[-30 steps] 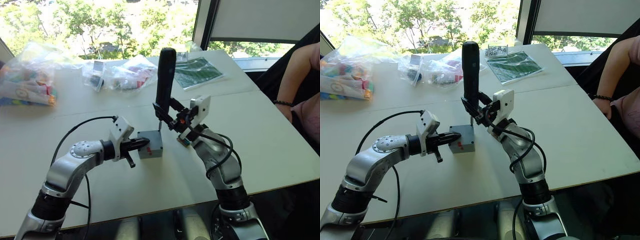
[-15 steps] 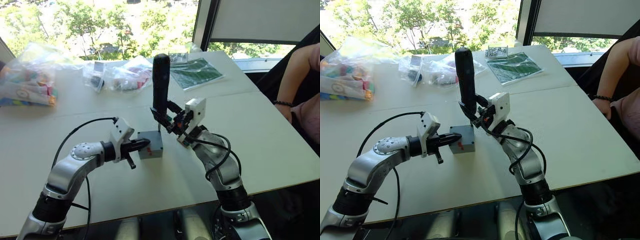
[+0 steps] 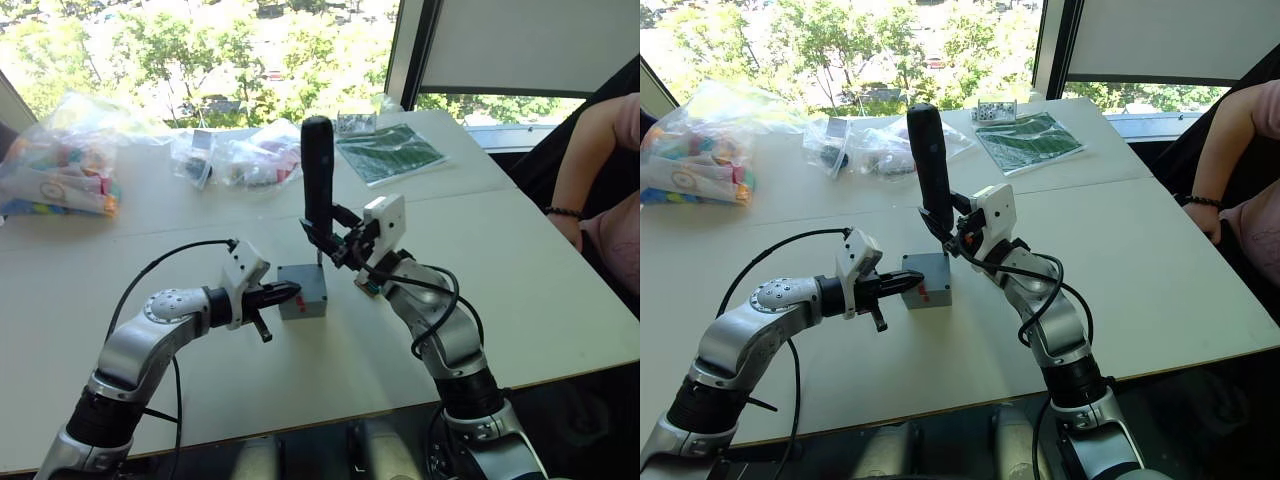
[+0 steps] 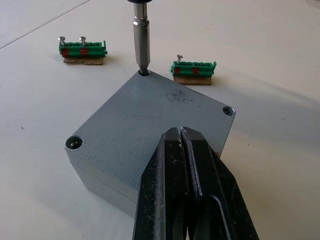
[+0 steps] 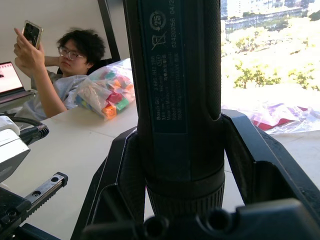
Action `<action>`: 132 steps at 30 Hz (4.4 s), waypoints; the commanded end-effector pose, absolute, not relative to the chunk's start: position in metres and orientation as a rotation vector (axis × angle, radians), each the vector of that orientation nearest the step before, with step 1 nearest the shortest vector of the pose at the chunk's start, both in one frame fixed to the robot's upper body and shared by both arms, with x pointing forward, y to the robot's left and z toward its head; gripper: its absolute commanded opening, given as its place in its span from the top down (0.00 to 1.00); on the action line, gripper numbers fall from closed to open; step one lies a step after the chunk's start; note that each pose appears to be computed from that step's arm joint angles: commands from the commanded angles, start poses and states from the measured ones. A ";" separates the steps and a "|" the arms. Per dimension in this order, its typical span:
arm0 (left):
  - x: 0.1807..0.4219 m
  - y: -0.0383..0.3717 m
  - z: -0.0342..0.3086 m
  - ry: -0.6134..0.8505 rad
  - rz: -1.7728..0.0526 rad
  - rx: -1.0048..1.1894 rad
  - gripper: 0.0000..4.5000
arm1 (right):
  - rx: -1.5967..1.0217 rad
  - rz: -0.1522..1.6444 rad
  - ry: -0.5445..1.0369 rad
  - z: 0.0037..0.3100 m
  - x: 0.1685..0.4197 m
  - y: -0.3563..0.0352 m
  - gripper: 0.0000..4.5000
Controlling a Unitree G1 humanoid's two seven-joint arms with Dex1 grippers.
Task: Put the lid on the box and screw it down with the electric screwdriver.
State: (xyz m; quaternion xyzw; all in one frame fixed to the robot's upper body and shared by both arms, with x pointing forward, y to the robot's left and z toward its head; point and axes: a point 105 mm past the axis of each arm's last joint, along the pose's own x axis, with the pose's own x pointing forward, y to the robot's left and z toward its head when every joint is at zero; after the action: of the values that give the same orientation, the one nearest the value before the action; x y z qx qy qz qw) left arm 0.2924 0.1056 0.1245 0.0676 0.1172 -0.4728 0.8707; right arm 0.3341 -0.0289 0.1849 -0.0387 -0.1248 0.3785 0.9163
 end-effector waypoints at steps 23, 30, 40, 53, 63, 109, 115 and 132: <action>0.302 0.110 0.115 0.255 -0.954 0.133 1.00 | 0.060 0.603 -0.372 0.326 0.344 -0.090 0.58; 0.308 0.111 0.157 0.171 -0.908 -0.047 1.00 | 0.117 0.591 -0.117 0.331 0.350 -0.131 0.58; 0.290 0.092 0.203 0.040 -0.987 -0.039 1.00 | 0.206 0.513 0.625 0.211 0.342 -0.197 0.58; 0.269 0.073 0.155 0.177 -1.111 0.151 1.00 | 0.257 0.347 0.873 0.154 0.348 -0.211 0.58; 0.279 0.102 0.167 0.183 -1.036 0.143 1.00 | 0.131 0.306 0.860 0.154 0.347 -0.211 0.04; 0.321 0.151 0.132 0.292 -0.895 0.167 1.00 | -0.357 1.329 0.391 0.135 0.257 -0.058 0.01; 0.290 0.167 0.121 0.394 -0.912 0.226 1.00 | -0.443 1.217 0.347 0.143 0.285 -0.081 0.01; 0.282 0.134 0.111 0.365 -0.924 0.156 1.00 | -0.556 1.425 0.283 0.128 0.304 -0.052 0.01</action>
State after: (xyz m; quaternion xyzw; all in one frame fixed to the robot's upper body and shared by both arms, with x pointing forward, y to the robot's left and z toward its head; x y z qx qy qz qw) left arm 0.2755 0.1338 0.1009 0.0648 0.2009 -0.4513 0.8670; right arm 0.3145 -0.0609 0.1158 -0.2603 0.1504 0.6193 0.7253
